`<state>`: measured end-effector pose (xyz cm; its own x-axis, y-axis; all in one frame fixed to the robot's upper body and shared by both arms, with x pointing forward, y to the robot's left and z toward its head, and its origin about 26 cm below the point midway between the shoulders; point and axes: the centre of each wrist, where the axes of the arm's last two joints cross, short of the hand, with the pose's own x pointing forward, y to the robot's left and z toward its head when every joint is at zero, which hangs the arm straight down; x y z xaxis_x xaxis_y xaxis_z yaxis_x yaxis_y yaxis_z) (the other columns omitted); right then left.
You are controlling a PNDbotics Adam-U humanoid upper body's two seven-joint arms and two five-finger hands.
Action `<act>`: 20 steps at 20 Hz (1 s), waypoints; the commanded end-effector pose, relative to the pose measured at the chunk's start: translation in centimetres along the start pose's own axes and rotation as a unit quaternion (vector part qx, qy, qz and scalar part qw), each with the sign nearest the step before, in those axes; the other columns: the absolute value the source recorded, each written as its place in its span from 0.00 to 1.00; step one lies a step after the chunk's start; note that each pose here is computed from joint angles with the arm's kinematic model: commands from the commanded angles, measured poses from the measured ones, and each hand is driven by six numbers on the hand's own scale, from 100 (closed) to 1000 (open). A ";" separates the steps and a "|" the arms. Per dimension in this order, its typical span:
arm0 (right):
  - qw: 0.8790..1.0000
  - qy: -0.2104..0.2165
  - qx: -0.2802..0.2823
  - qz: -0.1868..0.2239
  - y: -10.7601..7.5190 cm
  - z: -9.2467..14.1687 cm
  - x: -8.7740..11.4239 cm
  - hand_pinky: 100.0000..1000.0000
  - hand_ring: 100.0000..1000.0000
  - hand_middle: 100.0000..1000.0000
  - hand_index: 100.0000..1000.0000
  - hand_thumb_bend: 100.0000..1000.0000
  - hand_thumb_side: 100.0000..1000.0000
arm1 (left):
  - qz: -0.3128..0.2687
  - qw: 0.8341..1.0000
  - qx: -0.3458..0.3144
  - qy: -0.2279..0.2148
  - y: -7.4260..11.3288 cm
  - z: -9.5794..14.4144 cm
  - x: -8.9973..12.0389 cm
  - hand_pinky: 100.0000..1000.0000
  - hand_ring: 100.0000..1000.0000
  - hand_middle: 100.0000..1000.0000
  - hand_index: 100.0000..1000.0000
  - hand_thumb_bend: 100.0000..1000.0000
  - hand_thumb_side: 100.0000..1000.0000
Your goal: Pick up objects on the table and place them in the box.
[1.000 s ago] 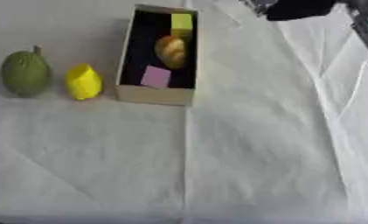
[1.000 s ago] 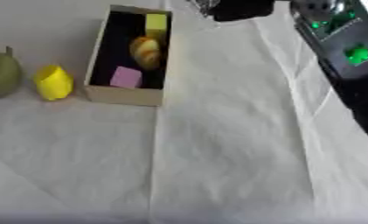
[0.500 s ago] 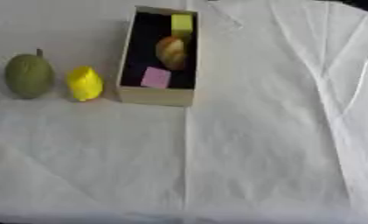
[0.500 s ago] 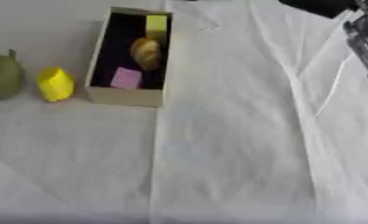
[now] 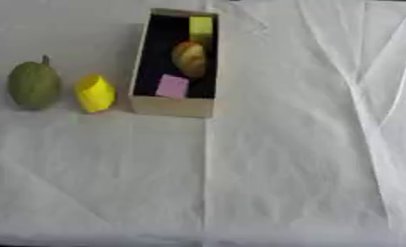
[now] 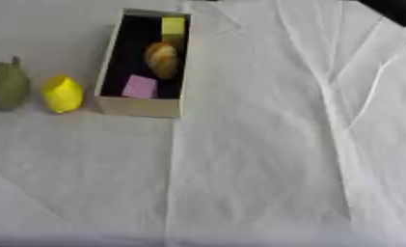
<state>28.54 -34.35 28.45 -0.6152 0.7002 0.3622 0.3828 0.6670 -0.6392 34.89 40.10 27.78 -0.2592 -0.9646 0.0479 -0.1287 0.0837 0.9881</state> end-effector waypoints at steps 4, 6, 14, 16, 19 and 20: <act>1.000 -0.005 -0.009 0.008 -0.7 -0.4 0.7 0.88 0.78 0.72 0.83 0.00 0.61 | -0.024 0.995 -0.081 0.047 -0.2 -1.3 -3.3 0.86 0.86 0.76 0.86 0.56 0.00; 1.000 -0.001 -0.012 0.006 -0.6 -0.4 0.6 0.88 0.78 0.71 0.83 0.00 0.61 | -0.011 0.995 -0.098 0.029 -0.9 -2.0 -3.2 0.87 0.87 0.77 0.86 0.59 0.00; 1.000 0.022 -0.015 -0.003 -0.3 -0.4 0.6 0.88 0.77 0.70 0.82 0.00 0.65 | 0.006 0.988 -0.156 -0.017 -2.9 -4.3 -2.2 0.86 0.87 0.75 0.85 0.56 0.01; 0.999 0.027 -0.018 -0.007 -0.3 -0.4 0.6 0.88 0.76 0.69 0.81 0.00 0.66 | 0.010 0.984 -0.174 -0.034 -3.4 -5.1 -1.6 0.86 0.87 0.76 0.85 0.56 0.00; 0.999 0.030 -0.020 -0.013 -0.2 -0.5 0.7 0.88 0.76 0.69 0.81 0.00 0.66 | 0.019 0.980 -0.186 -0.061 -4.0 -6.6 -0.4 0.86 0.87 0.76 0.85 0.52 0.00; 0.999 0.030 -0.020 -0.014 -0.2 -0.6 0.8 0.88 0.76 0.69 0.81 0.00 0.66 | 0.021 0.979 -0.188 -0.070 -4.1 -7.2 0.2 0.86 0.87 0.76 0.85 0.52 0.00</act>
<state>28.74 -33.96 28.22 -0.5697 0.6903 0.4460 0.3810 0.7027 -0.6009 42.14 37.76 23.86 -0.3799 -0.9188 0.1073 0.2483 0.0104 0.9686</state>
